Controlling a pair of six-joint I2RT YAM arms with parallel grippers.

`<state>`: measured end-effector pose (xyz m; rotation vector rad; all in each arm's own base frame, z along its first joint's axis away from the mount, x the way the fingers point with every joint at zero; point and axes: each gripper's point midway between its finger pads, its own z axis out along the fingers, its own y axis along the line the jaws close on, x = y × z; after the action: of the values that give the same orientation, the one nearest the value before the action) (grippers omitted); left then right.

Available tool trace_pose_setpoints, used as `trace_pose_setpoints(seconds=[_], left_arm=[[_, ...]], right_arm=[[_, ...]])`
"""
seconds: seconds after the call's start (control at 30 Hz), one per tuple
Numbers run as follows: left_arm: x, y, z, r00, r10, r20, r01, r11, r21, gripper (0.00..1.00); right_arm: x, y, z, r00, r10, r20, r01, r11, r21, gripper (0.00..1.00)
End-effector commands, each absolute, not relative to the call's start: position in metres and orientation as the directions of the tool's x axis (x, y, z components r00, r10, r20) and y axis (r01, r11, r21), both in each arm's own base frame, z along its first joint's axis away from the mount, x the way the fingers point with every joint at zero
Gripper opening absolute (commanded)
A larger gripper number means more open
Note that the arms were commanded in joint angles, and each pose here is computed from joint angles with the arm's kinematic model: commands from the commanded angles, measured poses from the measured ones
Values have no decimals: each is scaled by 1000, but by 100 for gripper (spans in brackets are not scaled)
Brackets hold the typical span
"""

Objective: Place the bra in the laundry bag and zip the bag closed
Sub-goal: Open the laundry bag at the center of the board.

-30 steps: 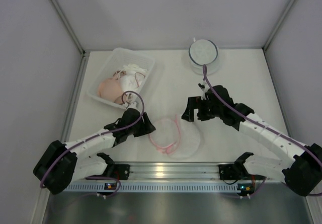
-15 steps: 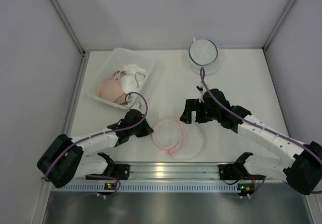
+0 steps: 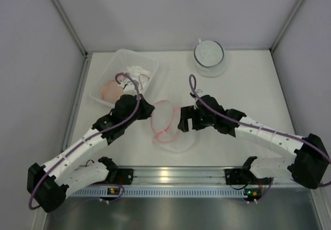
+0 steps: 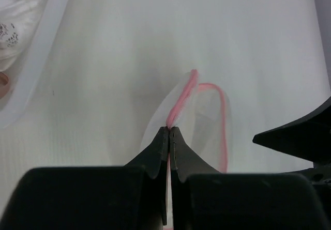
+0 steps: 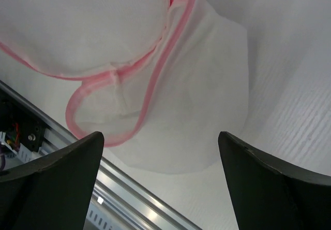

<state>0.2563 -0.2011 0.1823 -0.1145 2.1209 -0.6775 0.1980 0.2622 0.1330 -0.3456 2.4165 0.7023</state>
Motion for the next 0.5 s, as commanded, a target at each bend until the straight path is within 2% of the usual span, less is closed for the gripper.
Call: trace_pose_setpoints(seconds=[0.0,0.13,0.23,0.4,0.43,0.47], left_arm=[[256,-187,189,-591,-269,-760,146,891,-429,0],[253,-186,210,-559,-263,-786,161,896,-414,0],[253,-184,221,-533,-249,-809,173,904,-392,0],[252,-185,235,-517,-221,-827,202,907,-369,0],[252,-184,241,-507,-228,-831,204,905,-373,0],[252,-182,243,-500,-224,-836,202,909,-365,0]], right_arm=[[211,291,155,-741,-38,-671,-409,818,406,92],[218,302,141,-748,25,-663,-348,837,423,83],[234,317,147,-721,79,-689,-339,826,450,81],[258,336,138,-706,54,-706,-336,852,402,81],[262,343,144,-701,54,-711,-343,848,403,80],[265,344,132,-712,28,-702,-339,861,379,74]])
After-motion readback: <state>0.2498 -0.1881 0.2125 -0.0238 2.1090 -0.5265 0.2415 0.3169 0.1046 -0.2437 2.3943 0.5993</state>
